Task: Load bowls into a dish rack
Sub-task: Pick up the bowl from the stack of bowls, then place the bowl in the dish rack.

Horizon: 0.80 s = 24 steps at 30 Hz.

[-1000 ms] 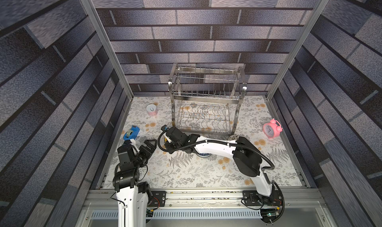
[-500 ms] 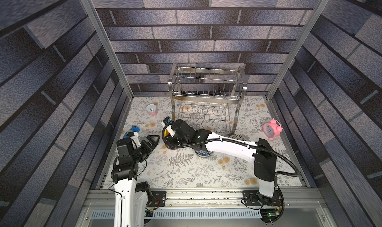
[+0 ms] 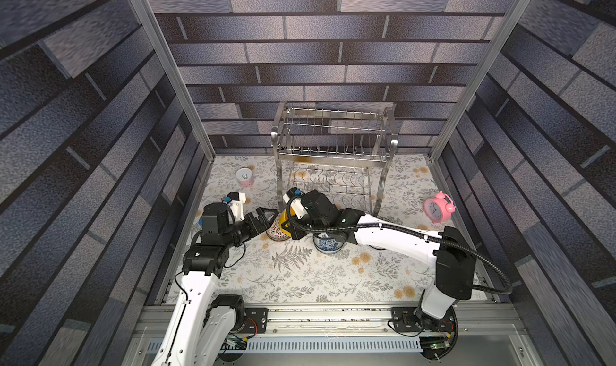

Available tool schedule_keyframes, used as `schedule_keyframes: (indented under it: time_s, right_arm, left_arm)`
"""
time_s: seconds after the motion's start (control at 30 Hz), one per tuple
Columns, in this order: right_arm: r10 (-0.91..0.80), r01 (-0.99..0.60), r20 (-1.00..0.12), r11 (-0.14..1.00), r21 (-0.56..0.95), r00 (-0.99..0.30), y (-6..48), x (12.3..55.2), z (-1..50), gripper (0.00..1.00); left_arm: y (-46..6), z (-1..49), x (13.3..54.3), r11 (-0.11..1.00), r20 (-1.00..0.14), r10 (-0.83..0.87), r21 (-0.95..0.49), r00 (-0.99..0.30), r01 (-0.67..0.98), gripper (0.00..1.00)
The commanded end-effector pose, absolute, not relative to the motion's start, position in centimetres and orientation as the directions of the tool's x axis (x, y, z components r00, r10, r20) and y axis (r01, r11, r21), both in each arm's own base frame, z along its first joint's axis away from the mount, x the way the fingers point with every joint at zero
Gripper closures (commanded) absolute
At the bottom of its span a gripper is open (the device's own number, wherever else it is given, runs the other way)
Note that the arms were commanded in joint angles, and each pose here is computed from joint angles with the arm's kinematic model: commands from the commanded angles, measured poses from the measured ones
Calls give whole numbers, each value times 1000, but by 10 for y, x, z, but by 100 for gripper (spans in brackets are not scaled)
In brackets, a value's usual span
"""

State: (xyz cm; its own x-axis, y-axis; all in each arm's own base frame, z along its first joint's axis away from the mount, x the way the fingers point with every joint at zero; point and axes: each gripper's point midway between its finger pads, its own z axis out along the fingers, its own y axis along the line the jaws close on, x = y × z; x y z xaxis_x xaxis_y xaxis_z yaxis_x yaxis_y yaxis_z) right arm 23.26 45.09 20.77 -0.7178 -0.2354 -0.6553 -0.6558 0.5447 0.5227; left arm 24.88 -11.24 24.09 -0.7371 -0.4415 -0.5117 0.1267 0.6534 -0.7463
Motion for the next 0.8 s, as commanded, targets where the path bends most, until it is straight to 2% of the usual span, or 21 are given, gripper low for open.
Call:
schedule_keyframes:
  time_s: [0.0, 0.3, 0.77]
  right_arm:
    - [-103, -621, -649, 434, 652, -754, 448, 237, 248, 100]
    - [27, -529, -569, 335, 780, -822, 427, 264, 257, 100]
    - [165, -387, -440, 276, 880, -883, 400, 323, 235, 100]
  left_arm:
    - [-121, 256, 254, 674, -582, -381, -706, -718, 215, 0]
    - [-152, 264, 259, 685, -626, -251, -654, -738, 322, 0]
    - [-171, 263, 267, 675, -649, -207, -637, -732, 373, 0]
